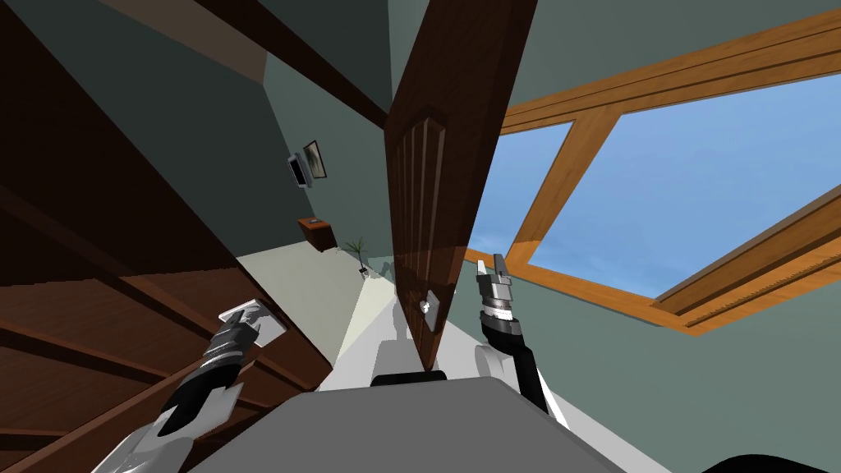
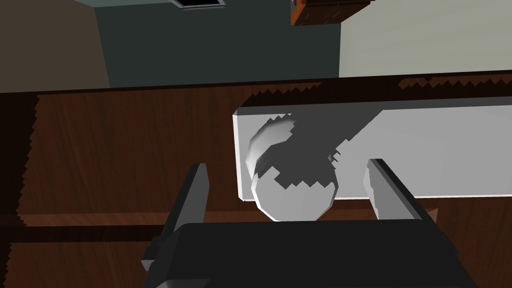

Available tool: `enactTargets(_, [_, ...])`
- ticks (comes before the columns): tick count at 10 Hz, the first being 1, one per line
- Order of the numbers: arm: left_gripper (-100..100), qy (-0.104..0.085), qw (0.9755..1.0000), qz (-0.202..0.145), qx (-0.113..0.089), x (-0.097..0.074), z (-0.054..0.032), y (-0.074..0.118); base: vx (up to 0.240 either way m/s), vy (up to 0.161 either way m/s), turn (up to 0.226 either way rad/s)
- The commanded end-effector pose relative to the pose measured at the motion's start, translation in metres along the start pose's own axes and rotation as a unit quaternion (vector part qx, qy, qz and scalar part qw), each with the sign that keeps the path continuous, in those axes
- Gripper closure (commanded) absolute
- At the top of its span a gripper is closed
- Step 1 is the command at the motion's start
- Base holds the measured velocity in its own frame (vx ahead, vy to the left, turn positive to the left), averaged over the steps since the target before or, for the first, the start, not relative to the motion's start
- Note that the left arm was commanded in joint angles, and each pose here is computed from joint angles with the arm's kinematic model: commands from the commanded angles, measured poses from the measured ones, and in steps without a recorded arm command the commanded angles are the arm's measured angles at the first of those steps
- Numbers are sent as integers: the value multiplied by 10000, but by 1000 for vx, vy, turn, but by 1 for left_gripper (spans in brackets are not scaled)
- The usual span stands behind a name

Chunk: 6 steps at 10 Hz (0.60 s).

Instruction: Pull the door open

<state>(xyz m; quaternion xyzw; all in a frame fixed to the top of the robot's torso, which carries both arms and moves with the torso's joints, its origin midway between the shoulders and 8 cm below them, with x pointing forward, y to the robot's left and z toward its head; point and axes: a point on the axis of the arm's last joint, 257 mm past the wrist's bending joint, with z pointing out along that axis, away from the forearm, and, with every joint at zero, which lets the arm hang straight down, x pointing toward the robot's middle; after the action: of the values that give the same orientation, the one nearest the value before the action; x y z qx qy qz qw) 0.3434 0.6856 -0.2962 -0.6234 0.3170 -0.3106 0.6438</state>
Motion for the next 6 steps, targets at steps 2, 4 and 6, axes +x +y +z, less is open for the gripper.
enactTargets(2, [-100,1,10000,-1,1,2,1,-1,3,-7,2])
enactTargets(4, [-100,130,9999,3,7,22,-6,-2,-1,15,-18])
enactTargets(6, [-100,130,9999,3,7,22,-6,-2,0,0,0])
